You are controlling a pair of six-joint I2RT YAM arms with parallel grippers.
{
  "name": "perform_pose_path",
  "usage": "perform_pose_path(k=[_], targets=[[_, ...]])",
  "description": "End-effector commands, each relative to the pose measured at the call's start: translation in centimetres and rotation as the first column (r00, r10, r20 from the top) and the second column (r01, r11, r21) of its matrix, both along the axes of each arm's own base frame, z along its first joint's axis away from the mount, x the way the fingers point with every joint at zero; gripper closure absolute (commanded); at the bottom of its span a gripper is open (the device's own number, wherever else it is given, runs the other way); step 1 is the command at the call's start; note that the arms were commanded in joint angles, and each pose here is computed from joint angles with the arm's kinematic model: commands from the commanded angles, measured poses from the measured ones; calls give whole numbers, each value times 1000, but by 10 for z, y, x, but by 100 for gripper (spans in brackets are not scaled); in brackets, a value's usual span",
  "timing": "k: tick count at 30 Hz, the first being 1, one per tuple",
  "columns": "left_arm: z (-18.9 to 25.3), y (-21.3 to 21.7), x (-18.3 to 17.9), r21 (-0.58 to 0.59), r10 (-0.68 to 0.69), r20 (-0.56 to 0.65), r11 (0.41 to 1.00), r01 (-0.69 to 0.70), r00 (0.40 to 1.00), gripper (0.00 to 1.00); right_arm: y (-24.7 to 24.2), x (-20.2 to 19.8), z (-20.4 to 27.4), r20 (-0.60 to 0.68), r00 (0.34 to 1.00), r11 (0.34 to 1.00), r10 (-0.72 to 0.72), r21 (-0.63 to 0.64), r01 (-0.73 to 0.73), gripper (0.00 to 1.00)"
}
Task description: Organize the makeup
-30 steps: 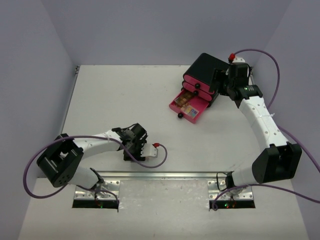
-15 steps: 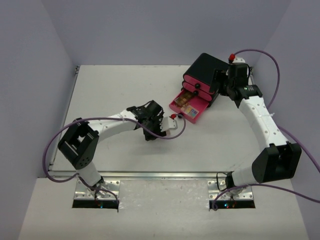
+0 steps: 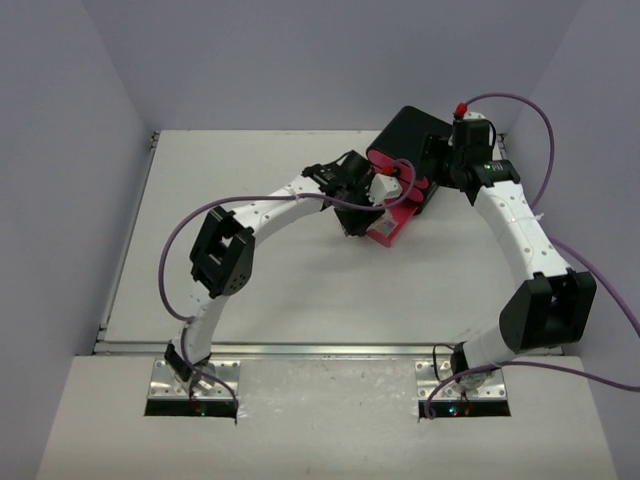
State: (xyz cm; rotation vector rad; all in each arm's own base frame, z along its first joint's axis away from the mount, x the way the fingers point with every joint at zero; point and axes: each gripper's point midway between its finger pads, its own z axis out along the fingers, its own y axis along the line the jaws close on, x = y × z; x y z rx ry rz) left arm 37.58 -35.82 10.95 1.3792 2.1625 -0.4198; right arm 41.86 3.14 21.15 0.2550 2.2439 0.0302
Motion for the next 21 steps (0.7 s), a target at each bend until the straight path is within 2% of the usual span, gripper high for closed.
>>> perform_pose_path(k=[1, 6, 9, 17, 21], targets=[[22, -27, 22, -94, 124, -1, 988, -124, 992, 100, -1, 7, 21, 53, 999, 1000, -10, 22, 9, 3], [28, -46, 52, -158, 187, 53, 972, -176, 981, 100, 5, 2, 14, 25, 1000, 999, 8, 50, -10, 3], [18, -48, 59, -160, 223, 48, 964, -213, 974, 100, 5, -2, 7, 6, 1000, 999, 4, 48, -4, 3], [23, -75, 79, -313, 277, 58, 917, -246, 959, 100, 4, -7, 2, -9, 1000, 999, 1, 50, -1, 3], [19, -79, 89, -332, 302, 83, 907, -259, 950, 100, 3, -9, 2, -14, 1000, 999, -1, 41, 2, 3]])
